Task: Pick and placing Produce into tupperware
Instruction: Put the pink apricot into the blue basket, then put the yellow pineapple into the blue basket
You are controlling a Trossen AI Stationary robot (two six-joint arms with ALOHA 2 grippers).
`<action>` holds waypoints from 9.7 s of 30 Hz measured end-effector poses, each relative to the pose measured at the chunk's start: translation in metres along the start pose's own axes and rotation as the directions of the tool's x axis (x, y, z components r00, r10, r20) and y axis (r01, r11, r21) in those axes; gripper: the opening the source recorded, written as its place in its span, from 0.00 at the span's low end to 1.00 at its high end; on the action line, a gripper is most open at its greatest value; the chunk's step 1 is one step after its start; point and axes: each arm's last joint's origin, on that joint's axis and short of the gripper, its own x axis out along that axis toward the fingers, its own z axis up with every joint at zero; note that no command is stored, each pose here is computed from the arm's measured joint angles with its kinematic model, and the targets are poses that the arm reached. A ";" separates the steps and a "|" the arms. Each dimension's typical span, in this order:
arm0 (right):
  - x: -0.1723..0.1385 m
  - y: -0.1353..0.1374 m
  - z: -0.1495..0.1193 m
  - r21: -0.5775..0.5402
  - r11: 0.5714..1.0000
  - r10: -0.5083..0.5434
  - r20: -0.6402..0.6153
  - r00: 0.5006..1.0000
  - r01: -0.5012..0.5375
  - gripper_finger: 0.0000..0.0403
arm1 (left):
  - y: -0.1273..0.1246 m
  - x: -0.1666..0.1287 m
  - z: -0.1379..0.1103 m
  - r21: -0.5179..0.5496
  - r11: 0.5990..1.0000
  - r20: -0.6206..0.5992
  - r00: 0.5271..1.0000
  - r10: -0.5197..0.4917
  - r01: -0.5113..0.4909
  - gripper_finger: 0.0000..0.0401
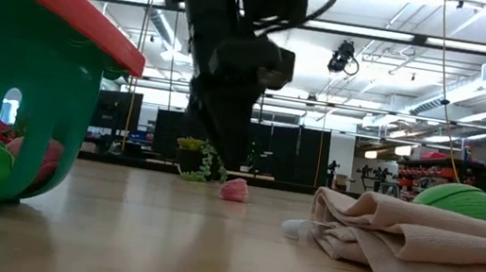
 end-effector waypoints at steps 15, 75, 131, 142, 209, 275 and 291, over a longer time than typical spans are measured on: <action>0.000 0.000 0.000 0.042 0.999 0.000 0.000 1.000 0.000 0.44 | 0.000 0.021 -0.003 0.078 0.997 -0.023 1.000 0.009 -0.007 0.43; 0.000 0.000 0.000 0.042 0.999 -0.004 -0.001 1.000 0.004 0.44 | -0.126 -0.154 -0.149 -0.001 0.986 -0.267 0.950 -0.159 0.165 0.10; -0.019 0.017 -0.032 0.015 1.000 0.009 -0.214 0.977 -0.006 0.44 | -0.096 -0.086 -0.099 0.111 0.963 -0.485 0.859 -0.165 0.247 0.32; -0.024 0.024 -0.039 0.044 0.956 0.285 -0.378 0.881 -0.290 0.44 | -0.035 -0.153 -0.001 0.175 0.965 -0.197 0.967 -0.158 0.194 0.26; 0.115 0.074 -0.276 -0.064 0.998 -0.037 -0.822 0.568 -0.028 0.79 | 0.055 -0.183 0.073 0.014 0.996 0.244 0.965 -0.094 0.093 0.43; 0.122 0.076 -0.288 0.065 0.998 0.039 -0.828 0.559 0.027 0.52 | 0.055 -0.183 0.073 -0.040 0.994 0.242 0.966 -0.094 0.106 0.43; 0.111 0.096 -0.232 0.145 0.987 0.150 -0.706 0.692 -0.065 0.51 | 0.054 -0.181 0.057 -0.051 0.987 0.064 0.987 -0.147 0.150 0.43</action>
